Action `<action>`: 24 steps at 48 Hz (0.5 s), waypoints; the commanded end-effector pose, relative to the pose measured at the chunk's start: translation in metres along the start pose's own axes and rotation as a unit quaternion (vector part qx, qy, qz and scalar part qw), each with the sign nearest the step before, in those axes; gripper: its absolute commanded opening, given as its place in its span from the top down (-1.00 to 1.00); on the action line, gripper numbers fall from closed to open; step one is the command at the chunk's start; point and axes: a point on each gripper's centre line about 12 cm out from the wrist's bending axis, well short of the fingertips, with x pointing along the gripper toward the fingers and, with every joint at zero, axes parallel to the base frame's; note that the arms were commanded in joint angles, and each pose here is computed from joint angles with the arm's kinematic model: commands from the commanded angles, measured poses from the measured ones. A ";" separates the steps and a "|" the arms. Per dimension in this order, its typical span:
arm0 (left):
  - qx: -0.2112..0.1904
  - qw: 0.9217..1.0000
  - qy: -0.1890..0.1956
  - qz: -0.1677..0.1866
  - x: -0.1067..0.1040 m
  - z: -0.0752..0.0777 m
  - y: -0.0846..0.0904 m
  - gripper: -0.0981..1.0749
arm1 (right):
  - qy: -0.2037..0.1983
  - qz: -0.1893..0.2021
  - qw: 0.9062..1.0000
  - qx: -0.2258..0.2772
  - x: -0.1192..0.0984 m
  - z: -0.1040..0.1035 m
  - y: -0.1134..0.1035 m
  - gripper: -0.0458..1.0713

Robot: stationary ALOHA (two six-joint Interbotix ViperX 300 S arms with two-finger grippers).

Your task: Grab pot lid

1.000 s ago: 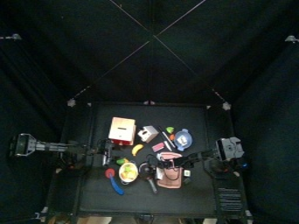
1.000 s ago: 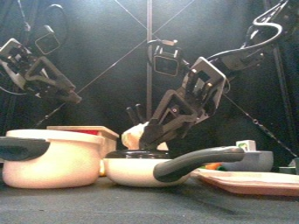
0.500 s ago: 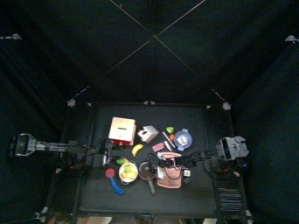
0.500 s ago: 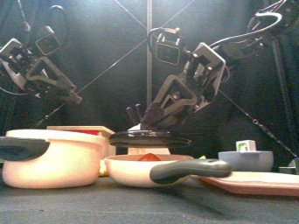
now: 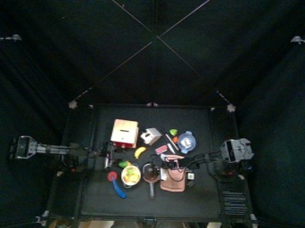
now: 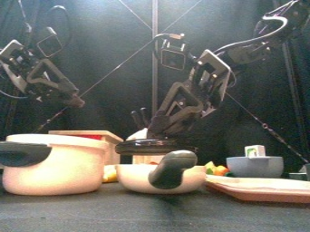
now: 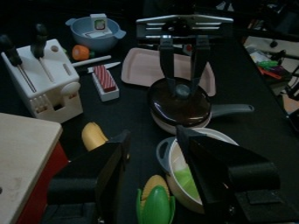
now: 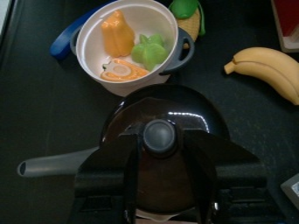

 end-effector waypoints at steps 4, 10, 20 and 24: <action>0.001 1.000 -0.006 -0.001 0.001 0.004 0.000 -0.61 | -0.034 0.004 0.999 0.000 -0.010 0.023 0.002 -0.21; 0.001 1.000 -0.006 -0.001 0.001 0.004 0.000 -0.61 | -0.034 0.003 0.999 0.000 -0.010 0.023 0.001 -0.21; 0.000 1.000 -0.005 -0.001 0.001 0.003 0.000 -0.61 | -0.034 0.002 0.999 -0.003 -0.012 0.025 0.000 -0.21; -0.002 1.000 -0.004 0.000 0.001 0.003 0.000 -0.61 | -0.032 -0.002 0.999 -0.004 -0.015 0.027 -0.003 -0.21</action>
